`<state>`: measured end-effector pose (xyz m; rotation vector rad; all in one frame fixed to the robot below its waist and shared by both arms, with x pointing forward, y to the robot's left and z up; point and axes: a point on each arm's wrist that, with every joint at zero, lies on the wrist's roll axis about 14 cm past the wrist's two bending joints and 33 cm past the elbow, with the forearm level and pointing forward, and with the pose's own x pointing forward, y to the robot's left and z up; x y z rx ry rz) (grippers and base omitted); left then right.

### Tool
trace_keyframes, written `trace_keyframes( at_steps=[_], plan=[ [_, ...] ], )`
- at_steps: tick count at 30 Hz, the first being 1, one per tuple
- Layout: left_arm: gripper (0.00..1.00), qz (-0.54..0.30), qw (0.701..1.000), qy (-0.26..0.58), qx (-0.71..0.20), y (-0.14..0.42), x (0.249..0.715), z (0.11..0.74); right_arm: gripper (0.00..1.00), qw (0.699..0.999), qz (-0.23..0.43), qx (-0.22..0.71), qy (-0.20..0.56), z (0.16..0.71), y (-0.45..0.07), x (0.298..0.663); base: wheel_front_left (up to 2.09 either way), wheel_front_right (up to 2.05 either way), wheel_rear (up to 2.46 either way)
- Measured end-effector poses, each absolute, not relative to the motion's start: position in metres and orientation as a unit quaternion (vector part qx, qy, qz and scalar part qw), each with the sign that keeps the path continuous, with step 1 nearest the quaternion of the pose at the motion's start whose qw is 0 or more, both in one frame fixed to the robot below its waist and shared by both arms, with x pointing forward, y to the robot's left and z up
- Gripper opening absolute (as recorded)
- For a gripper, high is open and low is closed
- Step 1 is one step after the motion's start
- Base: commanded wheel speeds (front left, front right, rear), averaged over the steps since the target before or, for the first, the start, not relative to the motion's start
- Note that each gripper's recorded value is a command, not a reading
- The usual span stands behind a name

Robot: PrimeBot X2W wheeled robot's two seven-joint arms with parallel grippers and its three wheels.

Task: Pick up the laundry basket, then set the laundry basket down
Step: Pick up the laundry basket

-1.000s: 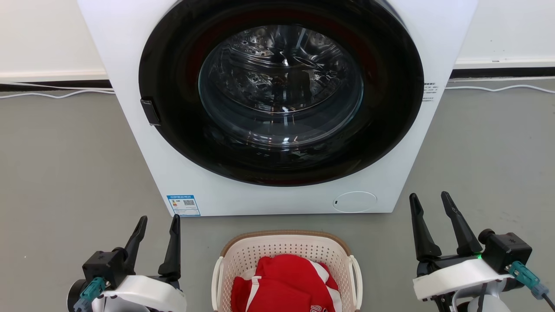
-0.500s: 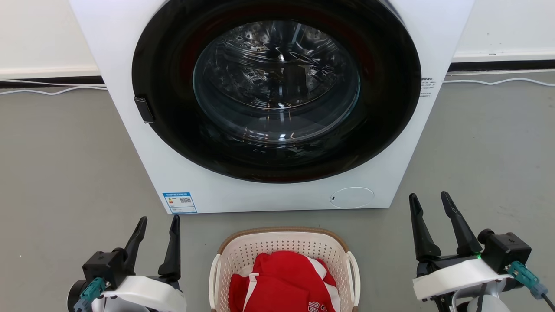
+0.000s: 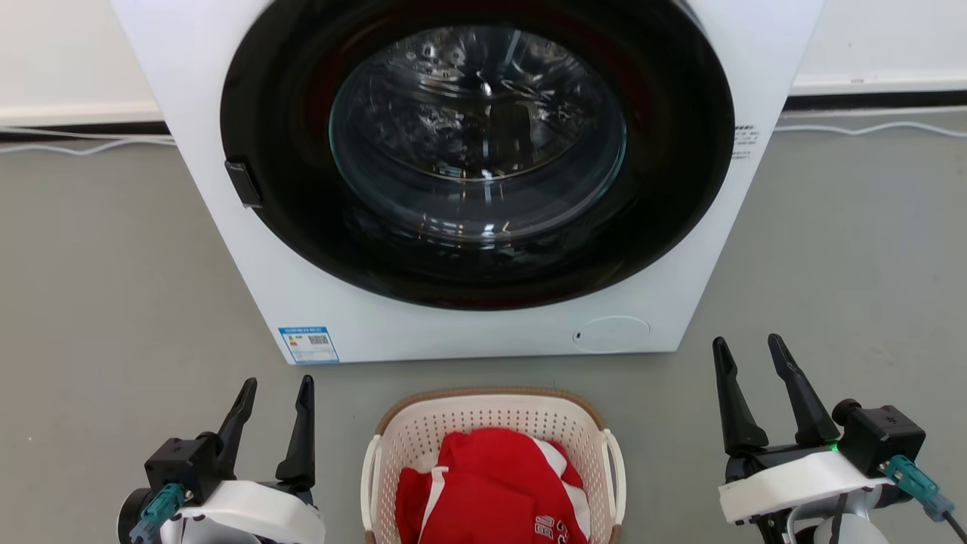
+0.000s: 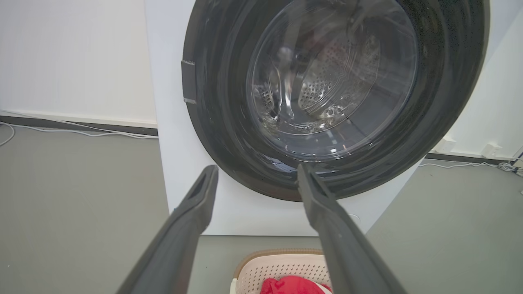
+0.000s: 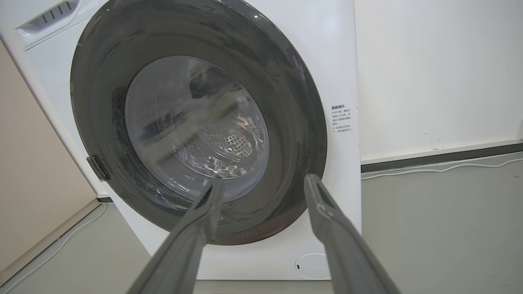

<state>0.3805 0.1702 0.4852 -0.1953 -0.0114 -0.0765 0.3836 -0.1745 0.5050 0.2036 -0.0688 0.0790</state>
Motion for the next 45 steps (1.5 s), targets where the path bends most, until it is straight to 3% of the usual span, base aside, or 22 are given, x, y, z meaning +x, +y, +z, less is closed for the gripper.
trace_keyframes(
  at_steps=[20, 45],
  plan=[
    [1.0, -0.066, 0.991, 0.053, -0.105, 0.15, 0.427, 0.441, 1.0, 0.994, 0.029, 0.095, 0.042, 0.448, -0.176, 0.419, 0.0, 0.0, 0.0],
    [1.0, -0.076, 0.959, 0.249, -0.113, 0.134, 0.457, 0.293, 1.0, 0.969, 0.013, 0.103, 0.225, 0.305, -0.171, 0.439, 0.0, 0.0, 0.0]
  ],
)
